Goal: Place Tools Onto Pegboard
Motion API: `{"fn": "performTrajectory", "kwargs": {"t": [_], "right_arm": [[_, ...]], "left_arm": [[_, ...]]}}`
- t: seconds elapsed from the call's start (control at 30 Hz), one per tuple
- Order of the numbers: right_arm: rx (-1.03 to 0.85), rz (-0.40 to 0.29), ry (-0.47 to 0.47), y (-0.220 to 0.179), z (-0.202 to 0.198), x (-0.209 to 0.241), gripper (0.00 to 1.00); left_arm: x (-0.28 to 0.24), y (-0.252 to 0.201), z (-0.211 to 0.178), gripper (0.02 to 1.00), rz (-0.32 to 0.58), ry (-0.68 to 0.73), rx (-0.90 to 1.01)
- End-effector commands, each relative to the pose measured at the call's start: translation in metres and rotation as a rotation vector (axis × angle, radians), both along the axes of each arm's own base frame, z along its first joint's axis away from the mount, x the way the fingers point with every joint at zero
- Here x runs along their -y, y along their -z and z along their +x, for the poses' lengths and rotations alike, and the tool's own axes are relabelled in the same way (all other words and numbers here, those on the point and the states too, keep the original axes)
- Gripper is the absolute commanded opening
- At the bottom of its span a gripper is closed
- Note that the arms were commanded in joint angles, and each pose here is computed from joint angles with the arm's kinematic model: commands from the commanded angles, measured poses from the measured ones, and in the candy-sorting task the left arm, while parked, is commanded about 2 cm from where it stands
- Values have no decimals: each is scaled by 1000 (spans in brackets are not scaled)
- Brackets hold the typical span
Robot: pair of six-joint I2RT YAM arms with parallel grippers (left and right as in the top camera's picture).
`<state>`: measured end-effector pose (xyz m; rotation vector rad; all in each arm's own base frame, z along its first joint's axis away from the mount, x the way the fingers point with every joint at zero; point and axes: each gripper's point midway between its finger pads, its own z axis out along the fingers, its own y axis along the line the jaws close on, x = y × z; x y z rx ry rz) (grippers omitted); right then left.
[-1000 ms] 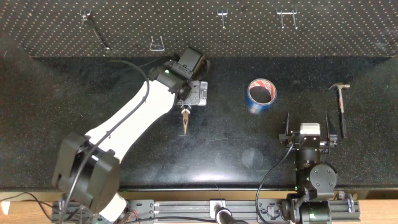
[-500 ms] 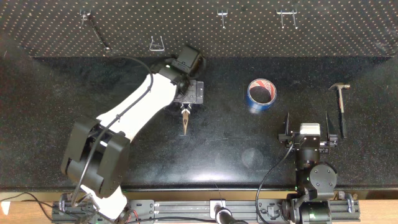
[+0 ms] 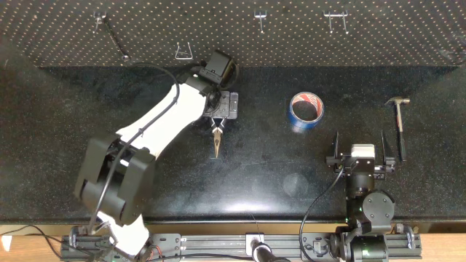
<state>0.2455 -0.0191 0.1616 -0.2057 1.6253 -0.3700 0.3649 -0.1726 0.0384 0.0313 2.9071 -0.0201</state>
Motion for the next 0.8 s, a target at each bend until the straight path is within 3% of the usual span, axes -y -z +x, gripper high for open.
{"fn": "performTrajectory", "kwargs": {"t": [0.03,0.37,0.8], "right_arm": [[-9,-11,23,2,-1,4,976],[-9,-11,23,2,-1,4,976],[-10,-11,23,3,-1,4,976]], "left_arm": [[13,3,9,996,-6,11,3],[8,2,13,996,20,-63,5],[13,19,5,996,6,-53,-59]]}}
